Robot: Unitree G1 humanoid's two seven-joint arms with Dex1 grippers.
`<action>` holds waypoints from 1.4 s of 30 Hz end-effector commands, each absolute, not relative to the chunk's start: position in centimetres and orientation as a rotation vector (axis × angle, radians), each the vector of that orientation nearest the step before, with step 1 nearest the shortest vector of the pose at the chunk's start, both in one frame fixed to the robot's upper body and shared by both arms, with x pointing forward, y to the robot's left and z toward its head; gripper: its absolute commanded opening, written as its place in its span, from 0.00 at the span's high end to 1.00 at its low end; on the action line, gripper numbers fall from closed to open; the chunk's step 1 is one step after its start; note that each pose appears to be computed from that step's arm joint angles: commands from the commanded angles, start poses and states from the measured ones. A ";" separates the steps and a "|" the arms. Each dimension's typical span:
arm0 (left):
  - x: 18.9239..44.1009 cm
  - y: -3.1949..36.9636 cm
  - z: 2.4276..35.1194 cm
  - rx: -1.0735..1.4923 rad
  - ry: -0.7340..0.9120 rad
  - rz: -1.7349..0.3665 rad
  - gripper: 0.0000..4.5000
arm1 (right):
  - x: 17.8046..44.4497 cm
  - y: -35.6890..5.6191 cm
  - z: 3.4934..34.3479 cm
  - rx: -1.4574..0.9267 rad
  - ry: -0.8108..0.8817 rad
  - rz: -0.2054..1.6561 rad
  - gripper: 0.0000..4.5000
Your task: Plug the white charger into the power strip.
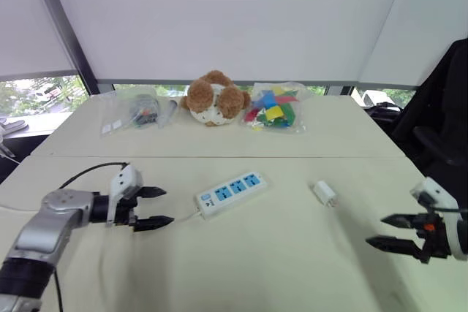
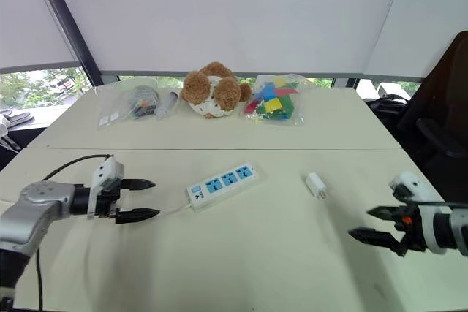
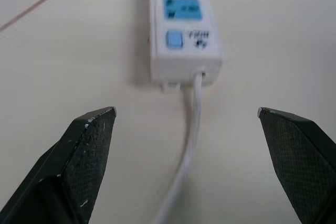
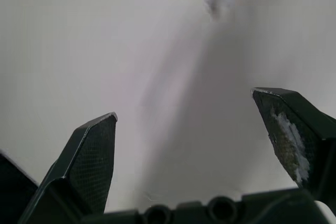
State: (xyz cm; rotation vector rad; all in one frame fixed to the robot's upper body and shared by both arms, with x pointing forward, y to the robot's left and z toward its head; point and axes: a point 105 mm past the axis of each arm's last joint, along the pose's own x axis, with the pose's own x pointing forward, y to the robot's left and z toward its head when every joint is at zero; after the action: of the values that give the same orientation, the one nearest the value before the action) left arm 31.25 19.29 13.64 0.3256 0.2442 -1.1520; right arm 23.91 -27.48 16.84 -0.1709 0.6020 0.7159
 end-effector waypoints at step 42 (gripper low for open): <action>32.8 12.0 6.9 0.685 0.284 -1.630 0.32 | 26.1 -27.1 21.2 -0.237 0.555 0.583 0.00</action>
State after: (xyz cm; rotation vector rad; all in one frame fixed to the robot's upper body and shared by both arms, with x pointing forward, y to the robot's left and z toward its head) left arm 34.35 11.89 9.30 0.5799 0.1428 -1.4926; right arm 25.46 -25.72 20.72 -0.1882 0.5270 0.6424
